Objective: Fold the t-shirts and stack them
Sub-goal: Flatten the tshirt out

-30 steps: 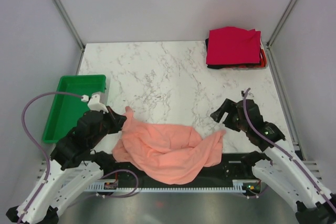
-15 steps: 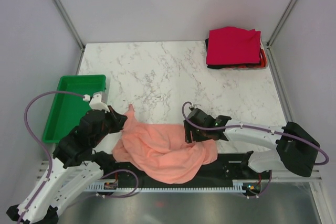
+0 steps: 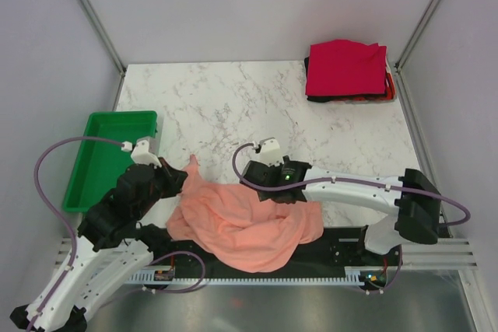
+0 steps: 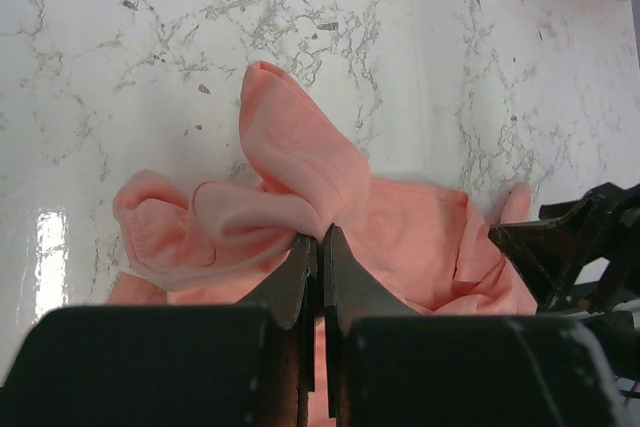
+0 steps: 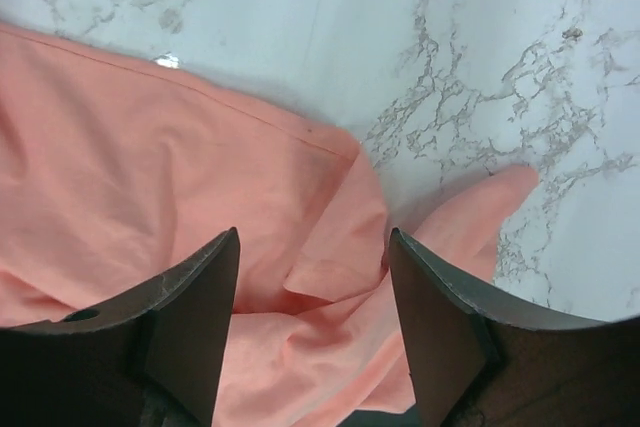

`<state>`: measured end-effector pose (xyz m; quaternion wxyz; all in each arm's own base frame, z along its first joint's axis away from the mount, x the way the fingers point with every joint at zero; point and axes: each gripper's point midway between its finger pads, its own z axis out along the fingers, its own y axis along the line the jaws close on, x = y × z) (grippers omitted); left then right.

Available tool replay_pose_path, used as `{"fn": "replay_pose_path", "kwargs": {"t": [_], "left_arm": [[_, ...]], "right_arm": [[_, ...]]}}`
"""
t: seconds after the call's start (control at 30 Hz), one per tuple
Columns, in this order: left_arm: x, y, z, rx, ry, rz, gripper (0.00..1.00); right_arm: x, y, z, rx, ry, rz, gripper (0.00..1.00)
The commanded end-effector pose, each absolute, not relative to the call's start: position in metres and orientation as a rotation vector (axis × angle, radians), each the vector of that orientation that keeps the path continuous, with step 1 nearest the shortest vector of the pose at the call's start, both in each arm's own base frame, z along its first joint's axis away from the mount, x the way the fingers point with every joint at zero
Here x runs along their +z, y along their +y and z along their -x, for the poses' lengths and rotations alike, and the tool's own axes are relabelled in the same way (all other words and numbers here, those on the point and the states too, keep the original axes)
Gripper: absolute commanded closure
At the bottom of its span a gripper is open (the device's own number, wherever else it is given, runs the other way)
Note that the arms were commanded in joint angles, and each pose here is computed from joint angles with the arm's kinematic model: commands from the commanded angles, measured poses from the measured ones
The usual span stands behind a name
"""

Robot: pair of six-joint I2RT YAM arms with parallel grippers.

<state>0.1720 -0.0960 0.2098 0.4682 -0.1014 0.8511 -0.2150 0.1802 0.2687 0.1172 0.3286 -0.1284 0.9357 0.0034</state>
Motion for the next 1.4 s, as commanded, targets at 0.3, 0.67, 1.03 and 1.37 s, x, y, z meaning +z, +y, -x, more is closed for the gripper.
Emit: {"fn": "replay_pose_path", "kwargs": {"t": [0.3,0.67,1.03,1.37], "left_arm": [[0.222,-0.093,-0.176,-0.537,2.015,0.262,0.98],[0.225,-0.09,-0.175,-0.541,1.997,0.27,0.98],[0.225,-0.09,-0.176,-0.539,1.999,0.272,0.98],[0.277,-0.086,-0.178,-0.536,1.914,0.238,0.98]], "right_arm": [[0.043,0.248,-0.165,-0.22,2.541,0.38,0.44],[0.04,0.269,-0.152,-0.02,2.583,0.352,0.44],[0.022,0.247,-0.144,-0.091,2.612,0.337,0.88],[0.128,0.211,-0.184,-0.109,2.422,0.215,1.0]]}}
